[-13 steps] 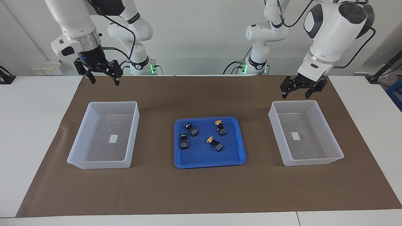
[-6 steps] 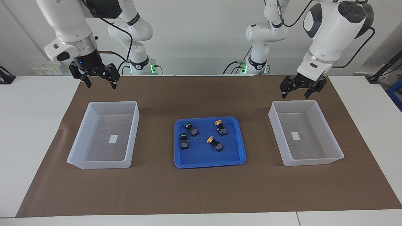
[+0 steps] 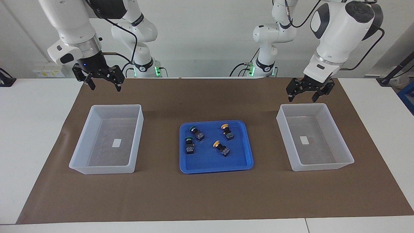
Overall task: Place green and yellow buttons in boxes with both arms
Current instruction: 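Reach both grippers toward the buttons in the blue tray, then grasp a yellow button with the left gripper while the right gripper grasps green, then carry the yellow button to the left box while the right gripper carries green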
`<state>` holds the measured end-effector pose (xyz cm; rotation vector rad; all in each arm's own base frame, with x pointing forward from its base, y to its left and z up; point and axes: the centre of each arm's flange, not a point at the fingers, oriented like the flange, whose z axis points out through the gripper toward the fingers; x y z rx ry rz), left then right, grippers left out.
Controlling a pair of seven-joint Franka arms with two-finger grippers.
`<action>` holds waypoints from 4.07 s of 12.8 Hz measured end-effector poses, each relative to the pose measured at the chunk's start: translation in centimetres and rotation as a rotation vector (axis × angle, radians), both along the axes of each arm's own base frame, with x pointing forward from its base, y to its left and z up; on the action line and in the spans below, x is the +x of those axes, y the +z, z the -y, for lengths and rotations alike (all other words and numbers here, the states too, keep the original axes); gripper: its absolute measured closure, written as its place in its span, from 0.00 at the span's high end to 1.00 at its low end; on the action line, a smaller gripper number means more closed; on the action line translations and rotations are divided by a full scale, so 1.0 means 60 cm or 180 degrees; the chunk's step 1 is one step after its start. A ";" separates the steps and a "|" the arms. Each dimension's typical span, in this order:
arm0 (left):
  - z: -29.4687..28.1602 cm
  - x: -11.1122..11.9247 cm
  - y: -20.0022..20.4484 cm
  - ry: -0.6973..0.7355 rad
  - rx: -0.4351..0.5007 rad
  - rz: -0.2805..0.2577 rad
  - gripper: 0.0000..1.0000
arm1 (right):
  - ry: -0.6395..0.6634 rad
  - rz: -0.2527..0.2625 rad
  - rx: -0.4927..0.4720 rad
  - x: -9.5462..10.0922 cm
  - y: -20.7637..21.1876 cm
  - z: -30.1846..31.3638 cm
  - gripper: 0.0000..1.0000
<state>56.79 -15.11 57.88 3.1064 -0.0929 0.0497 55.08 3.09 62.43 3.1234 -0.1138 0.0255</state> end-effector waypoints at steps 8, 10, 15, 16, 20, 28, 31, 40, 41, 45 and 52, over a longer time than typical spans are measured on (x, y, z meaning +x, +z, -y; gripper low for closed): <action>0.218 0.021 -0.208 0.0511 -0.0343 0.0163 1.00 | 0.0224 0.0199 0.0037 0.010 -0.015 -0.066 1.00; 0.262 0.025 -0.272 0.0647 -0.0420 0.0169 0.98 | 0.0356 0.0283 0.0055 0.021 -0.036 -0.106 1.00; 0.297 0.026 -0.389 0.0791 -0.0408 0.0027 0.96 | 0.0583 0.0397 0.0107 0.079 -0.134 -0.186 1.00; 0.296 0.021 -0.398 0.0810 -0.0386 -0.0008 0.96 | 0.0605 0.0406 0.0114 0.088 -0.151 -0.195 1.00; 0.310 -0.002 -0.421 0.0995 -0.0334 -0.0107 0.95 | 0.0739 0.0407 0.0136 0.110 -0.191 -0.246 1.00; 0.315 -0.039 -0.469 0.1146 -0.0258 -0.0206 0.81 | 0.0901 0.0358 0.0197 0.109 -0.340 -0.382 0.84; 0.313 -0.037 -0.464 0.1160 -0.0264 -0.0191 0.44 | 0.0777 0.0387 0.0225 0.096 -0.391 -0.394 0.74; 0.308 0.006 -0.394 0.1148 -0.0245 -0.0062 0.41 | 0.0599 0.0459 0.0084 0.097 -0.488 -0.449 0.74; 0.301 0.025 -0.357 0.1180 -0.0222 -0.0066 0.41 | 0.0586 0.0456 0.0082 0.098 -0.490 -0.448 0.74; 0.206 0.093 -0.257 0.1245 -0.0119 -0.0124 0.41 | 0.0517 0.0488 0.0116 0.099 -0.509 -0.456 0.74; -0.111 0.161 -0.184 0.0364 -0.0006 -0.0413 0.41 | 0.0537 0.0465 0.0094 0.096 -0.531 -0.462 0.50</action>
